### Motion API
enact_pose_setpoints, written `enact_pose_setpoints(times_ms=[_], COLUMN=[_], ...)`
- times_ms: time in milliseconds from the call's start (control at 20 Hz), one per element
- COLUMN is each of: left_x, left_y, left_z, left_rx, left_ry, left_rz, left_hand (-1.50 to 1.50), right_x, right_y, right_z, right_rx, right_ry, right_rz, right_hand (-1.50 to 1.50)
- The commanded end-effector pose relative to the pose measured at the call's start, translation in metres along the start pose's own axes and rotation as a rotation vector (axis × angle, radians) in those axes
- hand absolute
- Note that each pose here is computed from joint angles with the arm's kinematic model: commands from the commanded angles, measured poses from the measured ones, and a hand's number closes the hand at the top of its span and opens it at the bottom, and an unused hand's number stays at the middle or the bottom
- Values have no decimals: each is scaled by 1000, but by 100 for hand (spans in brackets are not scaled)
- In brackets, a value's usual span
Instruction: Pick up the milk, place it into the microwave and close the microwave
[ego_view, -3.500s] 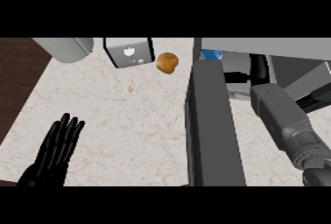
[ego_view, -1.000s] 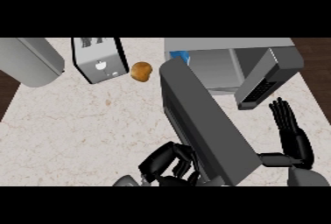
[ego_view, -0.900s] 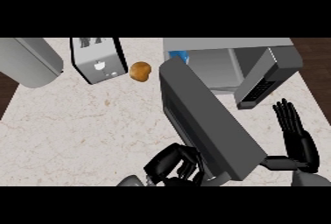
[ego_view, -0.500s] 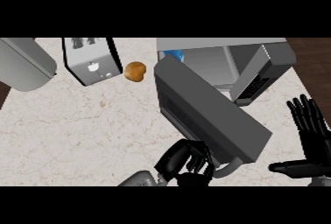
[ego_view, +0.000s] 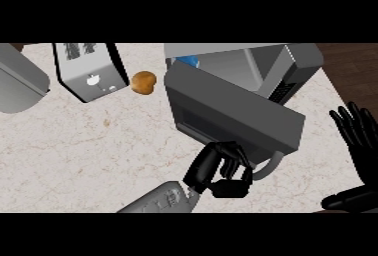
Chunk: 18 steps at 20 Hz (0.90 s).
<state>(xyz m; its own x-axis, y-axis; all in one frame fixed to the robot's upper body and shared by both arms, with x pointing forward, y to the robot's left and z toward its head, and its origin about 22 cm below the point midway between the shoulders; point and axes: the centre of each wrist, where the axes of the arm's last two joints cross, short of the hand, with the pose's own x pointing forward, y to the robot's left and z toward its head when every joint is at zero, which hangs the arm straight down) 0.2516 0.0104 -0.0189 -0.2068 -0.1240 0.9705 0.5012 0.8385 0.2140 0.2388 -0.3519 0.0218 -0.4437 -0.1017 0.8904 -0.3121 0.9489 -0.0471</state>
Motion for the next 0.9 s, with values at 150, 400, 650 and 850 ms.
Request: enact_pose_setpoints(times_ms=[150,400,650,850], left_x=[24,32,40,48], left_y=[14,25,42,55], left_z=[-37,-55,-75,-82], left_rx=[103,181,266,355], left_ry=[-56,-26,-10,-53], left_rz=[14,32,55,153], left_hand=[150,150,150,150], right_x=[16,29,35,39], right_y=[4,7,8,8], right_z=[-12,-33,-41,-41], right_rx=[138,187,207,209], right_ry=[-21,-57,-73,-88], right_rz=[-49,-74,-103,-128], right_hand=[-150,-150,-150,-150])
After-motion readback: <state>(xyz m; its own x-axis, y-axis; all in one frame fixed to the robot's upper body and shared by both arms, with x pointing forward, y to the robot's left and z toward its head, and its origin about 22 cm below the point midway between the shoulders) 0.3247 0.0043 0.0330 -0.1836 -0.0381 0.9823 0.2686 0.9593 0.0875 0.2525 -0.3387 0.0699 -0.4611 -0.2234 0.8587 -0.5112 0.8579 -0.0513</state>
